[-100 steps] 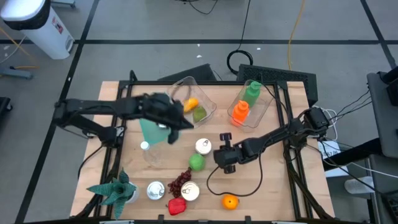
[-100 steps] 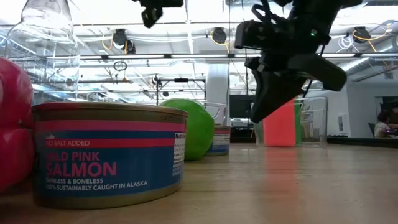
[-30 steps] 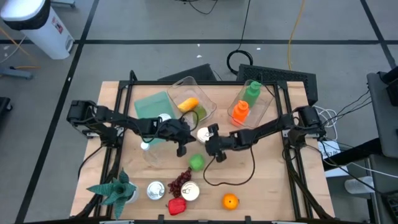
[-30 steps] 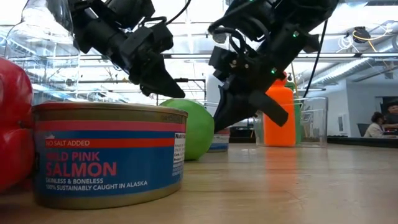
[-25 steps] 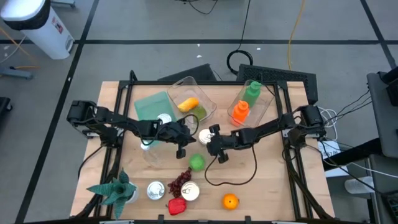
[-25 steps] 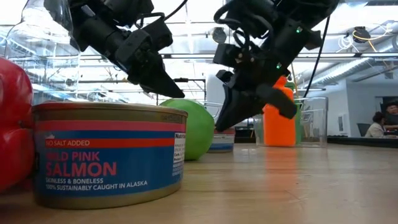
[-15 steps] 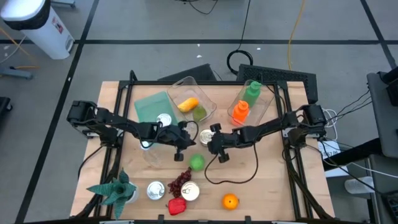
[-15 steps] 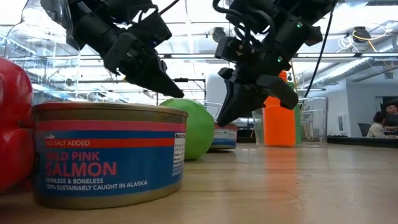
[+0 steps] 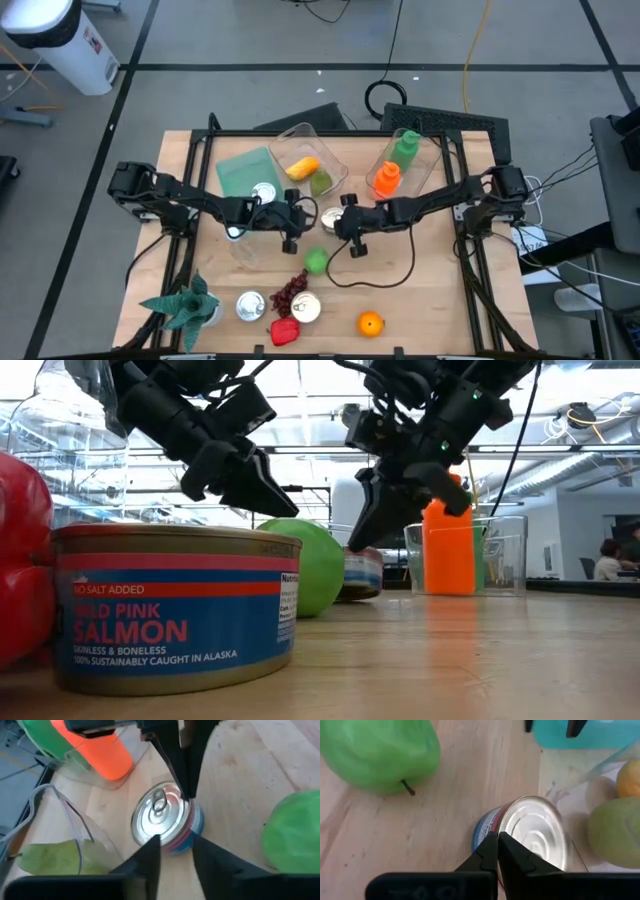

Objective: Pick & Place Food Item
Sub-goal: Stack the blue tuna can on top of the green tuna can into the green bin

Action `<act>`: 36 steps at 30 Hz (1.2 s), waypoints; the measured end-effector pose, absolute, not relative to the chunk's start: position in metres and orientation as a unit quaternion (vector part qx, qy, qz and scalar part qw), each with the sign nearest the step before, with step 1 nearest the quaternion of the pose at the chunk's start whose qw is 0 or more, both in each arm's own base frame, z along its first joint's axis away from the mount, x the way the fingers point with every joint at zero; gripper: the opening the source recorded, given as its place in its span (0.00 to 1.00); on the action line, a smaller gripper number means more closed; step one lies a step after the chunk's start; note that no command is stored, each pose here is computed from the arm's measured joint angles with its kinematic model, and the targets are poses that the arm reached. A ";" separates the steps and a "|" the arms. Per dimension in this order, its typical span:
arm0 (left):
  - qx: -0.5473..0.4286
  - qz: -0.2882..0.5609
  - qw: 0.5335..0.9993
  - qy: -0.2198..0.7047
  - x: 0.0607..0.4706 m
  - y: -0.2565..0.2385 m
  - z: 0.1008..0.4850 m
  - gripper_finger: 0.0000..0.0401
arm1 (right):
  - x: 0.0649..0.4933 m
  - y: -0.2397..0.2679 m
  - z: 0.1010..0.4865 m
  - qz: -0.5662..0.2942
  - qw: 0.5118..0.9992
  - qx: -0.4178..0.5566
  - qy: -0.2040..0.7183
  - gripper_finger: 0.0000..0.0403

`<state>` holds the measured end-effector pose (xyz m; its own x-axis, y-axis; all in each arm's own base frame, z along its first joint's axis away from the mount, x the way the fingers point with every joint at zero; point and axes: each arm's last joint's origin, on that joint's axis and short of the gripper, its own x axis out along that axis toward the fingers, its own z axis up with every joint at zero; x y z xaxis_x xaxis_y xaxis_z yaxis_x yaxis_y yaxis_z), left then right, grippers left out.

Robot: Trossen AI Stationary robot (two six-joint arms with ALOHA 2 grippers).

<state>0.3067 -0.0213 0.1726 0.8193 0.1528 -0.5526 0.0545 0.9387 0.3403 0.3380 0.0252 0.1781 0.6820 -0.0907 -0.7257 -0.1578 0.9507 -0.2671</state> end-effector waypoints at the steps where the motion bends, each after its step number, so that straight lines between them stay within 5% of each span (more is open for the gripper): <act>1: 0.176 0.025 0.937 0.300 0.307 -0.021 0.173 0.36 | 0.337 0.025 0.180 0.017 0.905 -0.153 0.396 0.00; 9: 0.209 -0.009 0.932 0.297 0.309 -0.023 0.170 0.57 | 0.334 0.012 0.195 0.000 0.919 -0.105 0.379 0.00; 24: 0.301 0.067 0.884 0.350 0.341 -0.029 0.112 0.73 | 0.334 0.002 0.196 0.007 0.922 -0.046 0.384 0.00; 36: 0.324 0.087 0.893 0.302 0.355 -0.029 0.127 0.77 | 0.333 -0.004 0.195 -0.005 0.921 -0.031 0.388 0.00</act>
